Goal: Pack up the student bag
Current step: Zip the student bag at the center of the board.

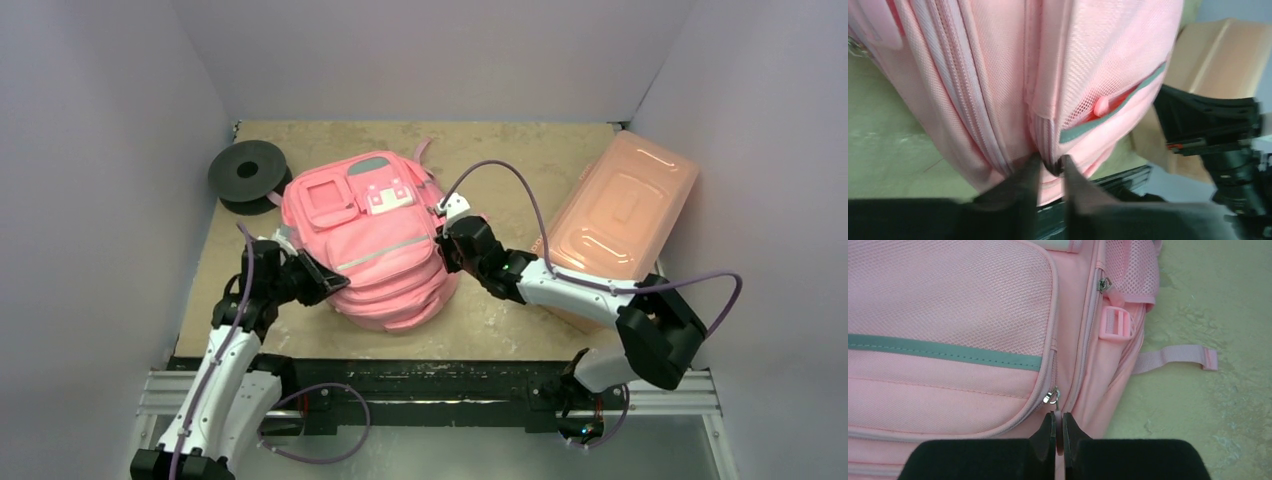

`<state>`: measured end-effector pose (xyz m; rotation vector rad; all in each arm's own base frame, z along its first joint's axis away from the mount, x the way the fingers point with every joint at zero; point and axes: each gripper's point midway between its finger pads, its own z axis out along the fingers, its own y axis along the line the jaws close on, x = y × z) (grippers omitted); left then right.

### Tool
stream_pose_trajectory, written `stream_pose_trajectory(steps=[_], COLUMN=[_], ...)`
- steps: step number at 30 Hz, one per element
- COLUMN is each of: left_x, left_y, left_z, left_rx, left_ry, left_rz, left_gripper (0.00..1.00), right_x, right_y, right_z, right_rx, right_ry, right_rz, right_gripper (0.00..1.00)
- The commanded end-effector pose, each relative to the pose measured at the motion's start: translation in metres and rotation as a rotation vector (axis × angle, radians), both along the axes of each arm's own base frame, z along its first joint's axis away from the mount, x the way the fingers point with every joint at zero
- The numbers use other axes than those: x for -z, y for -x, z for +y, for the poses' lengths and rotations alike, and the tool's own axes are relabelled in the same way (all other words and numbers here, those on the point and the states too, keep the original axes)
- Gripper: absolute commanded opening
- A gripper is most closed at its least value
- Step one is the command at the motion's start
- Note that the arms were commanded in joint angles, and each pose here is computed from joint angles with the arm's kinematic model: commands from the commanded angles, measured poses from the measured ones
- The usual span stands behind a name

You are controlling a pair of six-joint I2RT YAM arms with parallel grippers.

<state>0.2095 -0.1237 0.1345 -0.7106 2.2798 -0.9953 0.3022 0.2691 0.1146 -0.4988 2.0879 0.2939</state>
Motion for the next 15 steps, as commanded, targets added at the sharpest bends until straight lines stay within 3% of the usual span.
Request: stream_pose_trajectory(steps=[1, 3, 4, 9, 15], left_x=[-0.015, -0.036, -0.050, -0.116, -0.114], left_y=[0.006, 0.008, 0.009, 0.018, 0.009], left_z=[0.018, 0.011, 0.009, -0.021, -0.080], left_rx=[0.076, 0.150, 0.169, 0.332, 0.619], left_ry=[-0.167, -0.169, -0.174, -0.234, -0.473], left_rz=[-0.034, -0.124, -0.189, -0.595, -0.847], left_gripper=[0.39, 0.69, 0.75, 0.79, 0.77], right_x=[-0.042, -0.050, -0.053, -0.059, -0.066], right_y=[-0.006, 0.012, 0.019, 0.035, 0.042], right_z=[-0.009, 0.006, 0.010, 0.021, 0.027], right_rx=[-0.057, -0.174, -0.214, -0.300, -0.330], right_ry=[-0.088, -0.146, -0.168, -0.228, -0.268], right_rz=[-0.126, -0.119, -0.115, -0.082, -0.064], right_gripper=[0.00, 0.00, 0.00, 0.00, 0.00])
